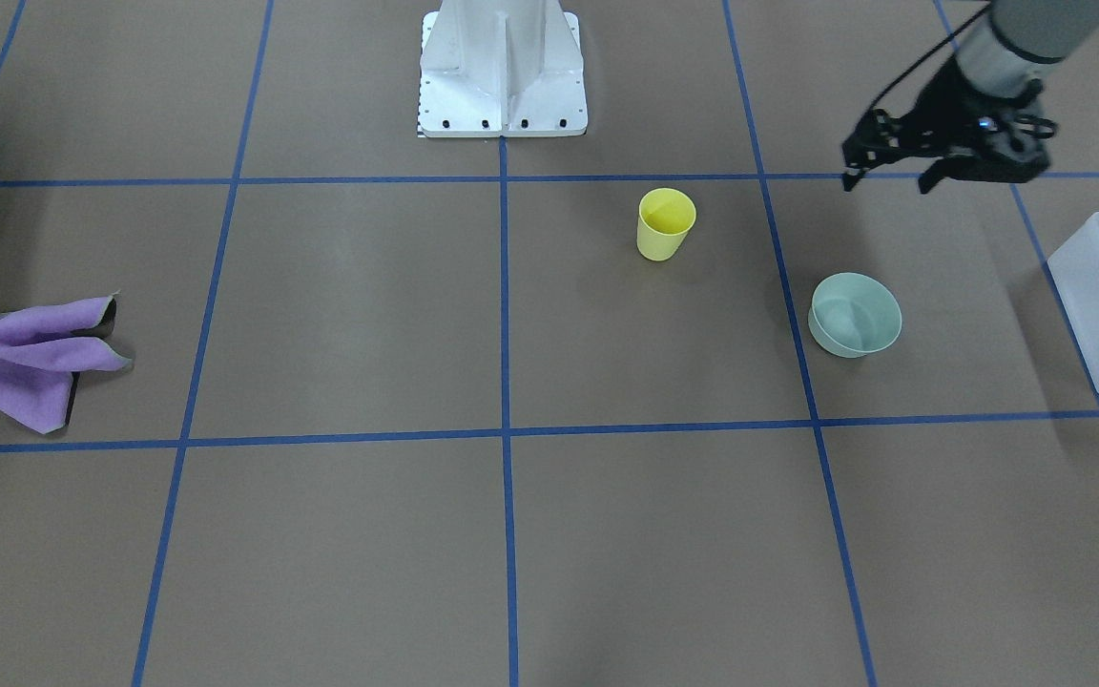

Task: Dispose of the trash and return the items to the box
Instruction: 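Reach the left gripper to the yellow cup and grasp it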

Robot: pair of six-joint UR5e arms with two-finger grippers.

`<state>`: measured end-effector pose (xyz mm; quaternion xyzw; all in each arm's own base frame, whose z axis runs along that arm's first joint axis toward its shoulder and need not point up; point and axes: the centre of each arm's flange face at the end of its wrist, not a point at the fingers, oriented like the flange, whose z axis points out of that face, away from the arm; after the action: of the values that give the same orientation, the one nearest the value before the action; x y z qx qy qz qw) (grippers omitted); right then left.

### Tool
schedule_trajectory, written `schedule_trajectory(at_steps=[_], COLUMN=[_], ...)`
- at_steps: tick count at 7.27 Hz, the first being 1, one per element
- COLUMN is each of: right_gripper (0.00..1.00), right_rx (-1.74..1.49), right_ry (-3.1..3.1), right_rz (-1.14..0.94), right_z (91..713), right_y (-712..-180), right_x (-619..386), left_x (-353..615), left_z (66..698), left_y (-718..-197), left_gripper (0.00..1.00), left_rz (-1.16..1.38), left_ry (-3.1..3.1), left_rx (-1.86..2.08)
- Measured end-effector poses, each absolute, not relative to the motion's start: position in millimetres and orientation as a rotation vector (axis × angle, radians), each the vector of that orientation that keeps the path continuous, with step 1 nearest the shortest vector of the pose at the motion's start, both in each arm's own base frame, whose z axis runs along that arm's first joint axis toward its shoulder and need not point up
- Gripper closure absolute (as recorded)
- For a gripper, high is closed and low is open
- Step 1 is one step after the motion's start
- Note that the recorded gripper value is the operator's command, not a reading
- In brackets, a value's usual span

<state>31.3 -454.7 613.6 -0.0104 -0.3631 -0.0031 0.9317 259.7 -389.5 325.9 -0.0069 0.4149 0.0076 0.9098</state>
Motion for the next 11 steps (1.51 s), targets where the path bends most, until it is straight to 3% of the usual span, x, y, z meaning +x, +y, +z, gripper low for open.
schedule_trajectory(at_steps=[3, 9, 10, 11], right_gripper=[0.00, 0.00, 0.00, 0.00], right_rx=[-0.022, -0.027, -0.027, -0.028], right_ry=[-0.753, -0.759, -0.759, -0.759], right_rz=[-0.007, -0.015, -0.016, -0.017], right_z=[613.0, 614.1, 614.2, 614.3], right_y=[-454.8, -454.8, -454.7, -454.6], right_x=[30.3, 26.9, 26.6, 26.4], left_x=[366.4, 433.5, 441.5, 447.1], left_z=[291.6, 304.4, 312.2, 317.7], left_y=[-330.8, -347.4, -351.9, -354.6], left_gripper=[0.02, 0.08, 0.19, 0.62], left_rz=[0.022, 0.010, 0.008, 0.003], left_ry=[0.830, 0.789, 0.801, 0.814], left_rx=[-0.024, -0.059, -0.055, -0.052])
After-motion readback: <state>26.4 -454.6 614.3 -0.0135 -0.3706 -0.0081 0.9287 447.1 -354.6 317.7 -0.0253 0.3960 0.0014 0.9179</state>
